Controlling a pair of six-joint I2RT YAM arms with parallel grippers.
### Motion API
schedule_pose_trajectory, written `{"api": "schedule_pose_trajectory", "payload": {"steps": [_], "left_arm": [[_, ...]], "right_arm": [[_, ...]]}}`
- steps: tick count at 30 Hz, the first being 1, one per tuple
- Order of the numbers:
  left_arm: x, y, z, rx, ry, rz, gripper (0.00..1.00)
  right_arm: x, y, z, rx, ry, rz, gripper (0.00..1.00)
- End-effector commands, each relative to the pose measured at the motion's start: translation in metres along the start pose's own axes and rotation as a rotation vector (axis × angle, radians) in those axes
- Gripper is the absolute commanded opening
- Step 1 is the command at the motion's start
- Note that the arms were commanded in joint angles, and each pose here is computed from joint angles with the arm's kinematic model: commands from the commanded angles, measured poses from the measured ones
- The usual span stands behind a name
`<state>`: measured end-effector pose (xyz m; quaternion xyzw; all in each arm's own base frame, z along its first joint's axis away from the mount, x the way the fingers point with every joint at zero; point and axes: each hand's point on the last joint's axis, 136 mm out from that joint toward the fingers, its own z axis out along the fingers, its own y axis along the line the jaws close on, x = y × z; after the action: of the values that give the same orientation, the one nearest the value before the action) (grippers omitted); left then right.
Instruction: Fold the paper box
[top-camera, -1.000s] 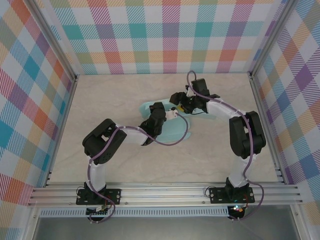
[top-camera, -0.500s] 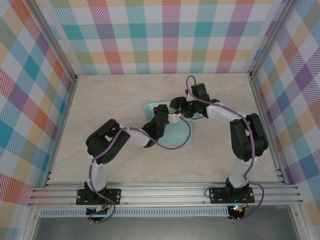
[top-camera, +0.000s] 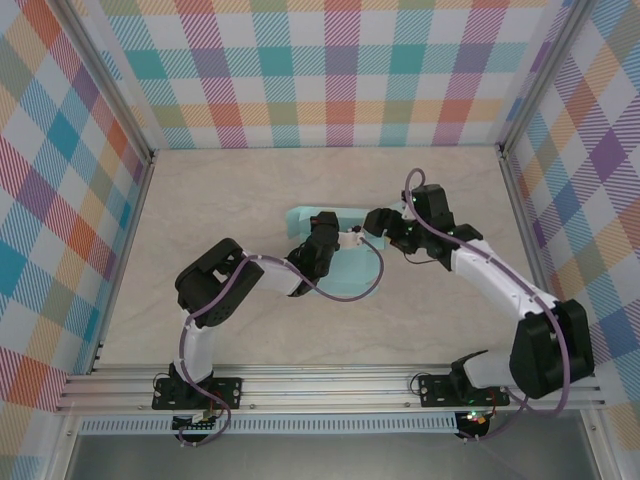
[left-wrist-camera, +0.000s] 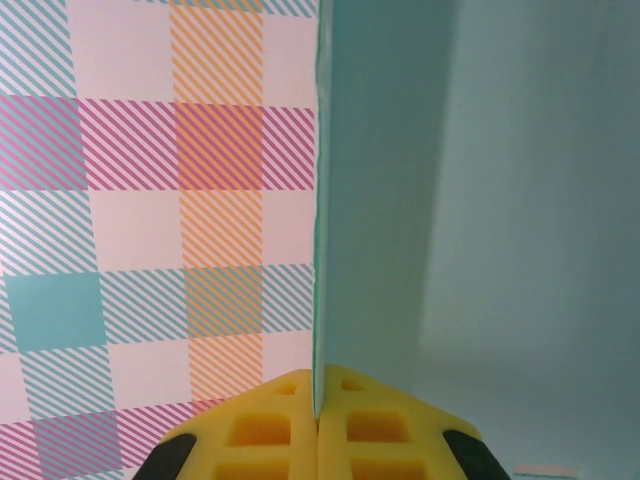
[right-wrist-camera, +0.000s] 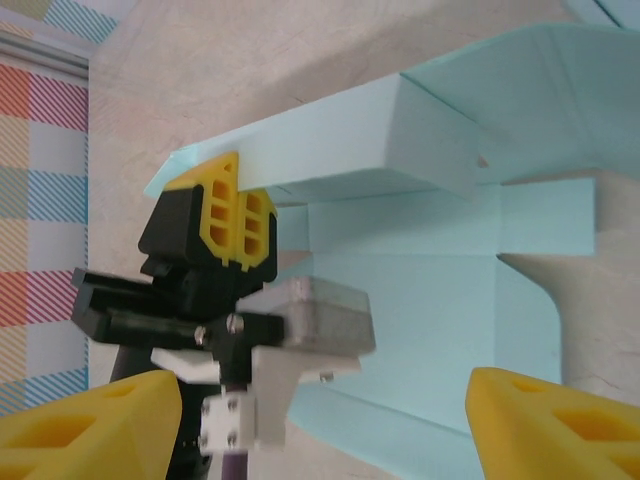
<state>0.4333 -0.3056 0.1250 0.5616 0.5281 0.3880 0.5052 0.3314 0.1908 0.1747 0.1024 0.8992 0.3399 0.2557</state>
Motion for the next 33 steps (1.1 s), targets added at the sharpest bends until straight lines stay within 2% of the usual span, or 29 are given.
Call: {"api": "schedule_pose_trajectory", "payload": {"steps": [1,6,7,15,21,26,33], "left_arm": [[0.009,-0.001,-0.001,-0.002,0.035,-0.004,0.05],[0.015,0.002,-0.007,-0.001,0.059,-0.046,0.05],[0.015,0.002,-0.008,-0.001,0.060,-0.048,0.05],[0.018,-0.005,-0.013,0.005,0.075,-0.036,0.05],[0.022,-0.010,-0.018,0.004,0.091,-0.042,0.05],[0.023,-0.011,-0.018,0.005,0.091,-0.050,0.05],[0.019,-0.005,-0.018,-0.007,0.083,-0.061,0.05]], "right_arm": [[0.012,-0.022,-0.009,0.079,-0.008,0.011,0.73],[0.026,-0.058,-0.009,0.182,-0.033,0.063,0.51],[0.029,-0.063,-0.007,0.195,-0.034,0.073,0.50],[0.032,-0.080,0.031,0.218,0.038,0.109,0.54],[0.020,-0.081,0.067,0.201,0.071,0.113,0.53],[0.009,-0.069,0.093,0.131,0.093,0.114,0.53],[0.010,-0.079,0.116,0.152,0.125,0.147,0.51]]}}
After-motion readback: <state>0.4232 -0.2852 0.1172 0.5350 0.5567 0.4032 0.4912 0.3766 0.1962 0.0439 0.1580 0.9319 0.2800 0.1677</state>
